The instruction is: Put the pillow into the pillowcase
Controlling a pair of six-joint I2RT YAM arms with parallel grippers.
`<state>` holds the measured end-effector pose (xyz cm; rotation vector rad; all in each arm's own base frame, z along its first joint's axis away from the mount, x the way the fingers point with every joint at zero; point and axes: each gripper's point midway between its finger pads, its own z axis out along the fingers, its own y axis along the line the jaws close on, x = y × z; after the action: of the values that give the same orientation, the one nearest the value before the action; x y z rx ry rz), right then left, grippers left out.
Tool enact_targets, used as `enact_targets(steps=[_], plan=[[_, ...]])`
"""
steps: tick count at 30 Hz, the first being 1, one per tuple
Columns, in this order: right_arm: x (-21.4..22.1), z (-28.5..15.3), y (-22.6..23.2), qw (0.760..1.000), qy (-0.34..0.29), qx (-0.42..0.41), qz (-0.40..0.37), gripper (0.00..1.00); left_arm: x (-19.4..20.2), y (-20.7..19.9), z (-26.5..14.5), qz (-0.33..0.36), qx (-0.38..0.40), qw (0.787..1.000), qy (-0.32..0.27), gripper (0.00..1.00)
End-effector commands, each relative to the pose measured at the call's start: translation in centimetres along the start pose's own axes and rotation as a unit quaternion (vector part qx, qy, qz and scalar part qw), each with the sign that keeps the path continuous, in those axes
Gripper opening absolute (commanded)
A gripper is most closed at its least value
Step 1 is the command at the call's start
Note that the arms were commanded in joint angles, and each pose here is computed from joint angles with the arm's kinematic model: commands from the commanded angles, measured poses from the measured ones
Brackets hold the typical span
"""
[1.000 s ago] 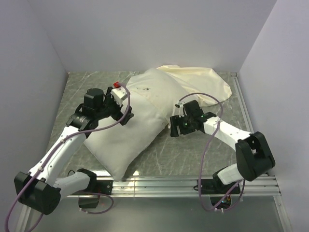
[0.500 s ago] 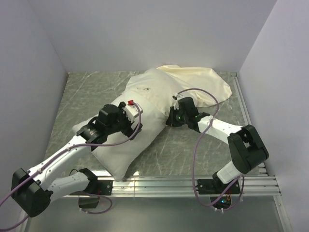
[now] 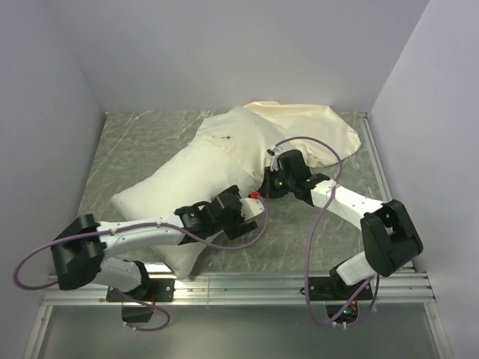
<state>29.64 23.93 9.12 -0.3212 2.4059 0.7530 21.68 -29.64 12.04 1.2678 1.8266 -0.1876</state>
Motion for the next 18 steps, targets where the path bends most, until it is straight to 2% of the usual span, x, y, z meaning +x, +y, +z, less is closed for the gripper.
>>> enact_targets(steps=[1, 3, 4, 5, 7, 8, 13, 16, 18], plan=[[-1.2, -1.9, 3.1, 0.998, -0.008, -0.056, -0.026, 0.00, 2.0, 4.0, 1.9, -0.008, -0.128, 0.992, 0.018, 0.90], [-0.7, -2.2, 3.2, 0.998, 0.005, -0.059, -0.034, 0.00, 1.2, 5.7, 2.2, -0.036, -0.143, 0.989, 0.001, 0.70], [-0.4, -2.4, 3.4, 0.997, 0.013, -0.068, -0.039, 0.00, 0.1, 6.1, 2.2, -0.058, -0.139, 0.989, -0.017, 0.43], [0.0, -2.6, 3.5, 0.996, 0.022, -0.070, -0.042, 0.00, -0.6, 6.7, 2.2, -0.069, -0.136, 0.988, -0.027, 0.25], [-0.1, -3.1, 4.1, 0.995, 0.024, -0.086, -0.053, 0.00, -3.6, 8.6, 1.6, -0.112, -0.128, 0.983, -0.071, 0.02], [-0.2, -3.4, 4.4, 0.994, 0.024, -0.092, -0.061, 0.00, -5.0, 10.5, 1.1, -0.135, -0.135, 0.977, -0.089, 0.00], [-3.8, -5.1, 7.4, 0.987, -0.010, -0.132, -0.092, 0.00, -10.1, 13.1, 0.2, -0.224, -0.095, 0.957, -0.159, 0.00], [-6.3, -6.6, 11.2, 0.974, -0.031, -0.180, -0.135, 0.00, -13.6, 14.1, -0.4, -0.256, -0.081, 0.941, -0.207, 0.00], [-6.3, -8.1, 14.8, 0.957, -0.019, -0.243, -0.158, 0.00, -15.7, 15.3, -0.6, -0.276, -0.091, 0.929, -0.230, 0.00]])
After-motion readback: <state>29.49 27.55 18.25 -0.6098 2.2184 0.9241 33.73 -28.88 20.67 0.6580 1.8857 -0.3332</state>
